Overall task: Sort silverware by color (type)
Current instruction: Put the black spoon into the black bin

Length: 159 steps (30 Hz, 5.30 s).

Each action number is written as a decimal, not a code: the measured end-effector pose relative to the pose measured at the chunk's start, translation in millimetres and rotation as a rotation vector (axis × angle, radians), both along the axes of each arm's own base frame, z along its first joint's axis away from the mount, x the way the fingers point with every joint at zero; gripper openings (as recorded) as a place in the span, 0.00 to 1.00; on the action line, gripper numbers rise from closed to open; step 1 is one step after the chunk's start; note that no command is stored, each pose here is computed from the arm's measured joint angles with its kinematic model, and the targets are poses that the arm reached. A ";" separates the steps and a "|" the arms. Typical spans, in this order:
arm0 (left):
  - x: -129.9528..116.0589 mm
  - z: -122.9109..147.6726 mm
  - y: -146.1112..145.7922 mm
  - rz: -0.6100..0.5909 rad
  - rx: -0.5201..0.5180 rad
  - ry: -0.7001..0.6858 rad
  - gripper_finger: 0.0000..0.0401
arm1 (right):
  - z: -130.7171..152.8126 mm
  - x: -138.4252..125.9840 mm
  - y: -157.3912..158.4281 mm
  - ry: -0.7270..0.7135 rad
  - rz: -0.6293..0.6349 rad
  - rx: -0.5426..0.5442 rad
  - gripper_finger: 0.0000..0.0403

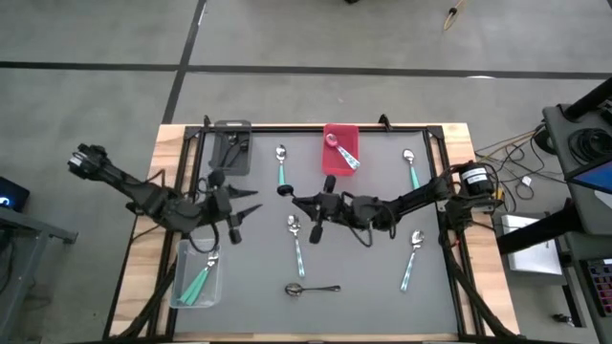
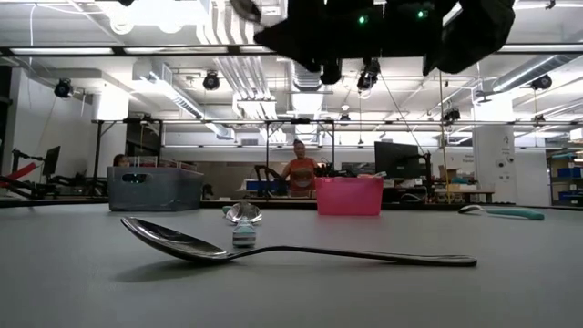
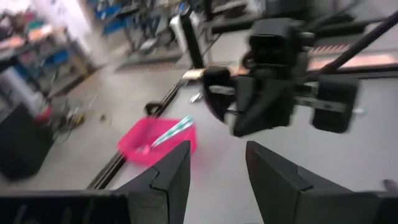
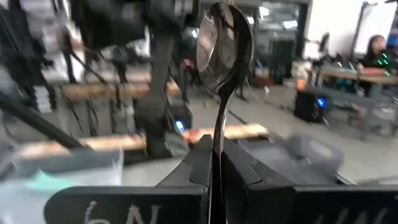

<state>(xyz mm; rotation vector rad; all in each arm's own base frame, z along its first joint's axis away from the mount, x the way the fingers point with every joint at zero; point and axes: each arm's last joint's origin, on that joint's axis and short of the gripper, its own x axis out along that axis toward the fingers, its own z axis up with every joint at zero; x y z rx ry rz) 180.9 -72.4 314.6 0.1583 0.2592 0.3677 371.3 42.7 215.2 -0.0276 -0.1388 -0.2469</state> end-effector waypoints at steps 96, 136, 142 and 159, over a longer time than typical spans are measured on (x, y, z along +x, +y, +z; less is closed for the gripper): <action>51.3 -56.5 -18.3 0.410 0.153 -0.206 0.00 | 34.7 44.5 14.3 -0.098 -0.185 0.103 0.35; -56.9 -41.1 260.3 0.693 -0.782 0.633 0.00 | 46.5 -41.7 -28.9 0.940 -0.227 -0.257 0.34; -48.4 -57.6 273.4 0.682 -0.818 0.707 0.00 | 45.0 -41.1 -28.8 0.948 -0.224 -0.266 0.34; -30.8 -57.7 300.2 0.684 -0.825 0.721 0.00 | 45.3 -40.8 -28.8 0.929 -0.236 -0.226 0.34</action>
